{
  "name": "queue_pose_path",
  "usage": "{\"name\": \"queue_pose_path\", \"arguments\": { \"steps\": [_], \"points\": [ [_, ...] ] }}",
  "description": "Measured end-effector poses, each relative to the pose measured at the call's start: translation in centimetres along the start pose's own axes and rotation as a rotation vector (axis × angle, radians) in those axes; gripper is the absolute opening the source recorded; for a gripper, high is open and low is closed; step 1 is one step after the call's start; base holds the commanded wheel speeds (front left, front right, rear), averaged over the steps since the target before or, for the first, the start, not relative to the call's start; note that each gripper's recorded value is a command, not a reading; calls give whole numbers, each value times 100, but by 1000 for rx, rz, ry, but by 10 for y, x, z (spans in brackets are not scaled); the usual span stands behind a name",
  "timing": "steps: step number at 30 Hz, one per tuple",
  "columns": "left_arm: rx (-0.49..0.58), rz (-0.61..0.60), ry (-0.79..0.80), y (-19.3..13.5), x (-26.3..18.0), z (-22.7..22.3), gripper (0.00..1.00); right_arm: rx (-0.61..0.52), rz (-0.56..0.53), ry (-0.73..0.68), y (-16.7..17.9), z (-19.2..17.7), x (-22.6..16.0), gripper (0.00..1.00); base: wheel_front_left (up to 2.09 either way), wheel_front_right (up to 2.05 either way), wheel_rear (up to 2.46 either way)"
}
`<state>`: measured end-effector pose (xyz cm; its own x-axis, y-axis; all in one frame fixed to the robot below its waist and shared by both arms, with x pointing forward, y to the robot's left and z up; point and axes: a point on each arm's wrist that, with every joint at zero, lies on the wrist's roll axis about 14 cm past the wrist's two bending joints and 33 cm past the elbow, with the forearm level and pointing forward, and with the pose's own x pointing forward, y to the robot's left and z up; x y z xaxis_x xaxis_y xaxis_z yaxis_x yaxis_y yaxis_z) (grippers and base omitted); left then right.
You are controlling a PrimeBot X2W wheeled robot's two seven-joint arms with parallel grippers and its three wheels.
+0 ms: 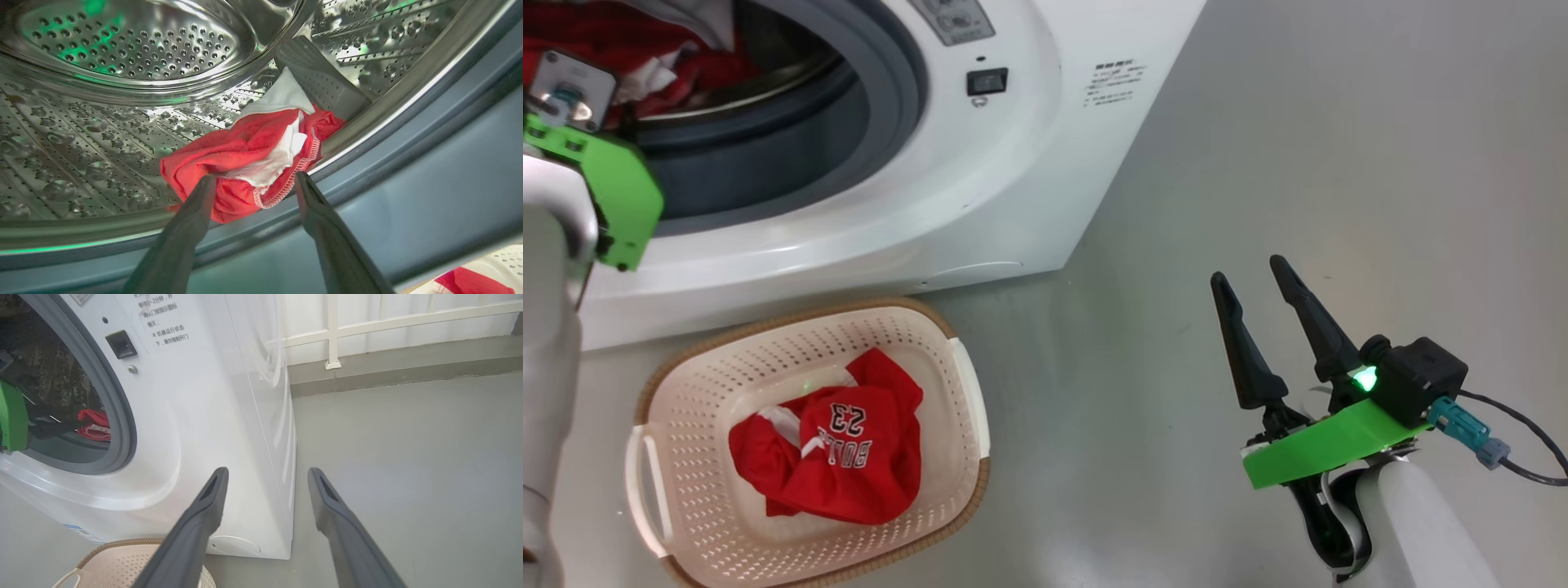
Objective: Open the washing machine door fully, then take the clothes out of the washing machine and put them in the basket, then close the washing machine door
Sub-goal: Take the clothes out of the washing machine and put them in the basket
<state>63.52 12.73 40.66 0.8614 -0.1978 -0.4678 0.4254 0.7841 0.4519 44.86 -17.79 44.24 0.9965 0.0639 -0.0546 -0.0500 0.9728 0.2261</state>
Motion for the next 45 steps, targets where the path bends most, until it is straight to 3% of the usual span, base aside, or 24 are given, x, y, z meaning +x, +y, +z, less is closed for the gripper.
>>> {"name": "queue_pose_path", "arguments": {
  "steps": [14, 26, 27, 28, 29, 30, 31, 32, 39, 45],
  "points": [
    [36, -12, 112, -10, 27, -27, 100, -3, -27, 21, -11, -8, 1, 100, 0, 0, 0],
    [46, 18, 165, 3, 39, -44, 100, -12, -39, 16, -17, -6, 3, 100, 0, 0, 0],
    [46, 18, 165, 3, 39, -44, 97, -12, -39, 16, -17, -6, 3, 100, 0, 0, 0],
    [40, 17, 164, 3, 39, -44, 74, -13, -41, 16, -18, -6, 2, 100, 0, 0, 0],
    [40, 17, 164, 3, 39, -44, 34, -13, -41, 16, -18, -6, 2, 100, 0, 0, 0],
    [40, 17, 164, 3, 39, -44, 16, -13, -41, 15, -18, -5, 2, 100, 0, 0, 0],
    [40, 18, 163, 4, 38, -44, 5, -13, -41, 14, -18, -5, 2, 100, 0, 0, 0],
    [40, 21, 159, 5, 38, -44, 0, -13, -41, 13, -18, -4, 2, 100, 0, 0, 0],
    [11, 37, 134, 13, 31, -36, 0, -11, -33, -1, -14, 1, 2, 100, 0, 0, 0],
    [-83, 26, 20, 11, 23, -11, 0, -7, -19, -14, -9, 6, 2, 100, 0, 0, 0]
  ]
}}
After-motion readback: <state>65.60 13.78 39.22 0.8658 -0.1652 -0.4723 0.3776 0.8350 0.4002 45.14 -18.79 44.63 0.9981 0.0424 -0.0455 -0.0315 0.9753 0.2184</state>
